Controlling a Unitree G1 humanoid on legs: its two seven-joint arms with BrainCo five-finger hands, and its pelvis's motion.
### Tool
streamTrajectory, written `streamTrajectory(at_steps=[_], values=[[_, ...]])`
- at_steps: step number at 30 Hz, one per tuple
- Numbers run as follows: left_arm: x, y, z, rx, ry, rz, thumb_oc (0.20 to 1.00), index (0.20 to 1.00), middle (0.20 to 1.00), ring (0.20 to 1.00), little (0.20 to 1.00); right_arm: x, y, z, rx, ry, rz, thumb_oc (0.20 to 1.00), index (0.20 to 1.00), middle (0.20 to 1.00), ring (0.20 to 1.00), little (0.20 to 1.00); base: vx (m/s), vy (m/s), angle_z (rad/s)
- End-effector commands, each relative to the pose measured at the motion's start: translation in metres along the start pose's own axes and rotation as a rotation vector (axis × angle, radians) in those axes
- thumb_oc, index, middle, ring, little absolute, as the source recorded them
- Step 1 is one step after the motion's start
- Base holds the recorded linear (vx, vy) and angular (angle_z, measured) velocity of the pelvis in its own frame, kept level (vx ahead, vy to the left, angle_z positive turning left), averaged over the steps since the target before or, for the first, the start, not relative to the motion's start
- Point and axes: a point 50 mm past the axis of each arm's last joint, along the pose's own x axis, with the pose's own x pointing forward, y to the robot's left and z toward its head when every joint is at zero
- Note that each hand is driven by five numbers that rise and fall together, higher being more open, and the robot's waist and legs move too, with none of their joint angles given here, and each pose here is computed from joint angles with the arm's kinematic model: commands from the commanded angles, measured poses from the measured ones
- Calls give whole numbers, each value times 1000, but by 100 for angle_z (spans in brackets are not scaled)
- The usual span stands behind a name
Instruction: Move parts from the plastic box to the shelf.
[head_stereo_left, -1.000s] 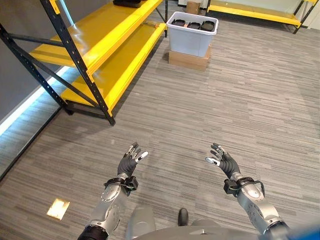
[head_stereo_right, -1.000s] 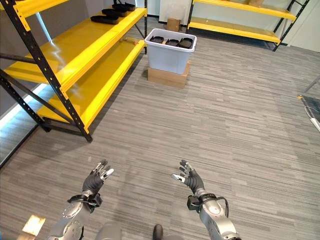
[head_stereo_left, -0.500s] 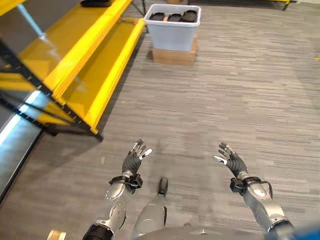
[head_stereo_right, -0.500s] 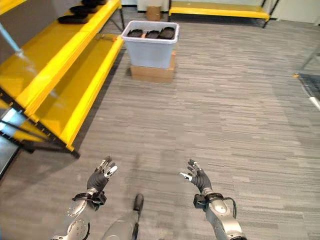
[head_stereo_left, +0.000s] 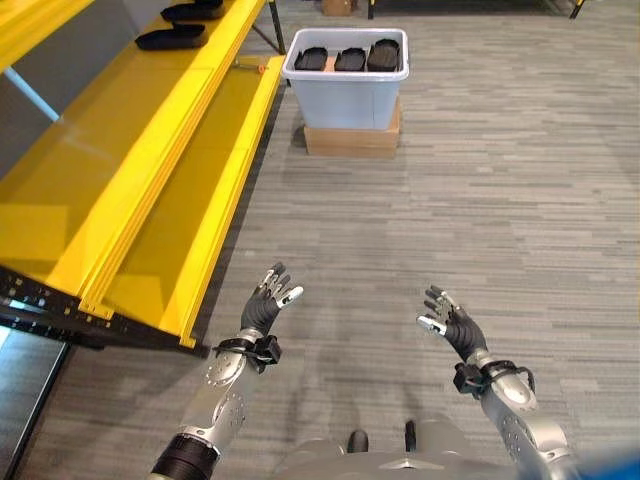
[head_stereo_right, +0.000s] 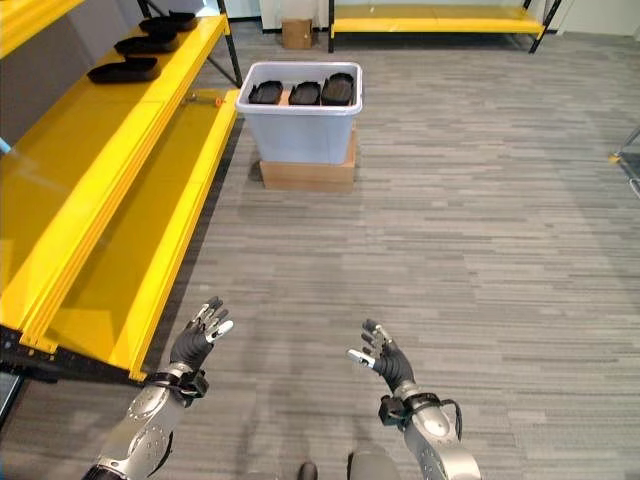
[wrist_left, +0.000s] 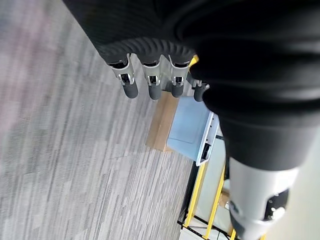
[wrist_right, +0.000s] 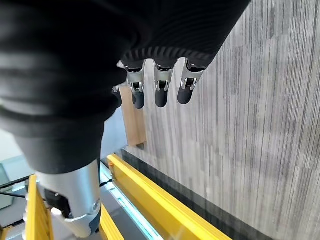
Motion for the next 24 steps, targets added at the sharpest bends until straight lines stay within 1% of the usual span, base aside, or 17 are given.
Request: streamTrajectory(at_steps=[1, 8, 13, 15, 16, 17, 21, 24], values=[[-7, -5, 10, 30, -53, -64, 1000, 1000, 1000, 1000, 1000, 2, -11, 9, 47, -62, -47, 1000, 1000, 1000, 1000, 1000, 297, -64, 82], [-9, -9, 3, -5, -42, -73, 1000, 1000, 1000, 1000, 1000, 1, -11, 7, 28, -43, -38, 1000, 1000, 1000, 1000, 1000, 357, -120, 41], [-2, -23, 2, -50, -51, -100, 1000, 1000, 1000, 1000, 1000, -3, -23, 12, 33, -70, -82, 1000, 1000, 1000, 1000, 1000, 372, -174, 11], [-4, -22, 1, -73, -49, -92, 1000, 1000, 1000, 1000, 1000, -7, -29, 14, 26, -76, -98, 1000, 1000, 1000, 1000, 1000, 247, -157, 26], [-7, -23, 0, -115, -41, -91, 1000, 1000, 1000, 1000, 1000, -9, -32, 16, 22, -80, -108, 1000, 1000, 1000, 1000, 1000, 176, -110, -15], [-8, -25, 6, -123, -66, -105, 1000, 1000, 1000, 1000, 1000, -10, -34, 17, 19, -86, -124, 1000, 1000, 1000, 1000, 1000, 272, -108, -28], [-6, -25, 5, -74, -60, -101, 1000, 1000, 1000, 1000, 1000, -10, -38, 17, 2, -103, -172, 1000, 1000, 1000, 1000, 1000, 497, 192, -59], [-2, -29, 9, -64, -73, -133, 1000, 1000, 1000, 1000, 1000, -10, -28, 9, 15, -69, -124, 1000, 1000, 1000, 1000, 1000, 431, 282, -88]])
